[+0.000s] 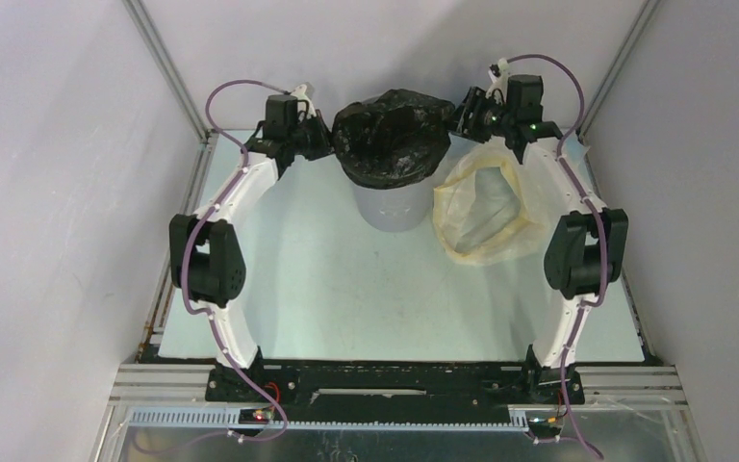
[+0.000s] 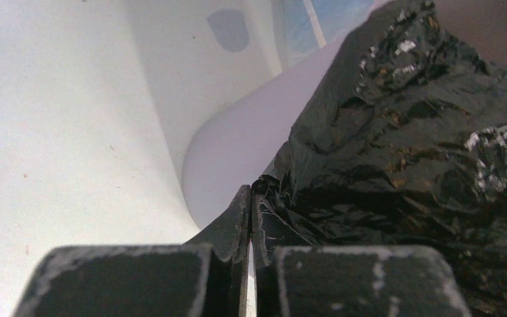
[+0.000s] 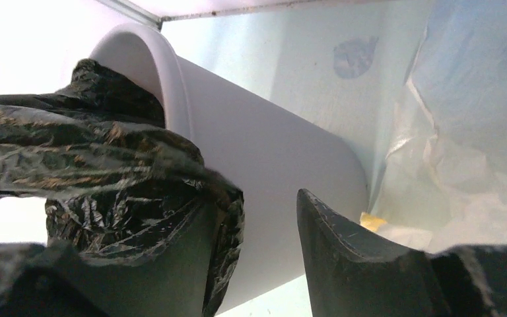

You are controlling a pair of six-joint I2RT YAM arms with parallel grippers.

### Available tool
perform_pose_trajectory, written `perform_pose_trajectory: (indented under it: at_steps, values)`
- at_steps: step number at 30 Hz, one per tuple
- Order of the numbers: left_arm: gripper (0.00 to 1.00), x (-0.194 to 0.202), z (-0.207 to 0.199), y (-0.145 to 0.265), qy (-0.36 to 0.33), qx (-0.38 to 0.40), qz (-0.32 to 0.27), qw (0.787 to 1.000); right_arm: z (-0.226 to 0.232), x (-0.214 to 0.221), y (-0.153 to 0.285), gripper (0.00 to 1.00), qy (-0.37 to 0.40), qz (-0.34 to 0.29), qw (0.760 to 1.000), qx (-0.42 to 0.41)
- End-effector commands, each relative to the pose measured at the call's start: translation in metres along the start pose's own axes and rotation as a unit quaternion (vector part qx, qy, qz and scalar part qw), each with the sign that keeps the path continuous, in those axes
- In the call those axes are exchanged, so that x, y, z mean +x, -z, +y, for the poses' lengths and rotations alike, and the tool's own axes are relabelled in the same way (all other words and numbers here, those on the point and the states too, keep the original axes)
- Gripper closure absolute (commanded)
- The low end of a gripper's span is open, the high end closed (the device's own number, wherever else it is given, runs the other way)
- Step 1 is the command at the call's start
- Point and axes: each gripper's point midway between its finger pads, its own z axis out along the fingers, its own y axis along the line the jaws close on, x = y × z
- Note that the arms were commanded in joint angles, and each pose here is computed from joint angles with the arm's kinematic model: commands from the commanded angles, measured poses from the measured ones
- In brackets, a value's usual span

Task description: Put the trash bags into the trash bin

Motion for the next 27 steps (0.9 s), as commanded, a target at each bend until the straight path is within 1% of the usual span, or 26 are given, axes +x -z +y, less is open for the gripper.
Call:
perform_pose_trajectory:
  at_steps: [1, 5, 9, 14, 17, 21, 24, 27]
  values:
    - [0.96, -0.010, -0.052, 0.018, -0.003, 0.112, 0.001, 0.994, 0.053, 0.018, 0.024, 0.48, 0.025, 0.010, 0.998, -0.059]
    - [0.96, -0.005, -0.061, 0.032, -0.003, 0.131, 0.009, 0.991, 0.054, 0.041, 0.039, 0.51, 0.009, 0.010, 0.998, -0.056]
    - [0.96, -0.002, -0.074, 0.047, 0.001, 0.155, 0.016, 0.988, 0.060, 0.074, 0.048, 0.53, 0.000, 0.028, 0.998, -0.054]
    - [0.96, 0.003, -0.086, 0.065, 0.010, 0.176, 0.027, 0.984, 0.074, 0.092, 0.061, 0.53, 0.000, 0.033, 0.998, -0.052]
    - [0.96, 0.008, -0.086, 0.079, 0.020, 0.166, 0.023, 0.986, 0.090, 0.109, 0.067, 0.55, 0.007, 0.049, 0.997, -0.064]
    - [0.96, 0.018, -0.080, 0.094, 0.039, 0.140, 0.012, 0.989, 0.097, 0.126, 0.082, 0.54, 0.021, 0.045, 0.997, -0.053]
    - [0.95, 0.027, -0.069, 0.099, 0.044, 0.115, 0.005, 0.992, 0.094, 0.126, 0.096, 0.54, 0.036, 0.028, 0.998, -0.030]
    - [0.95, 0.033, -0.060, 0.095, 0.048, 0.098, 0.010, 0.994, 0.093, 0.127, 0.103, 0.54, 0.043, 0.028, 0.998, -0.023]
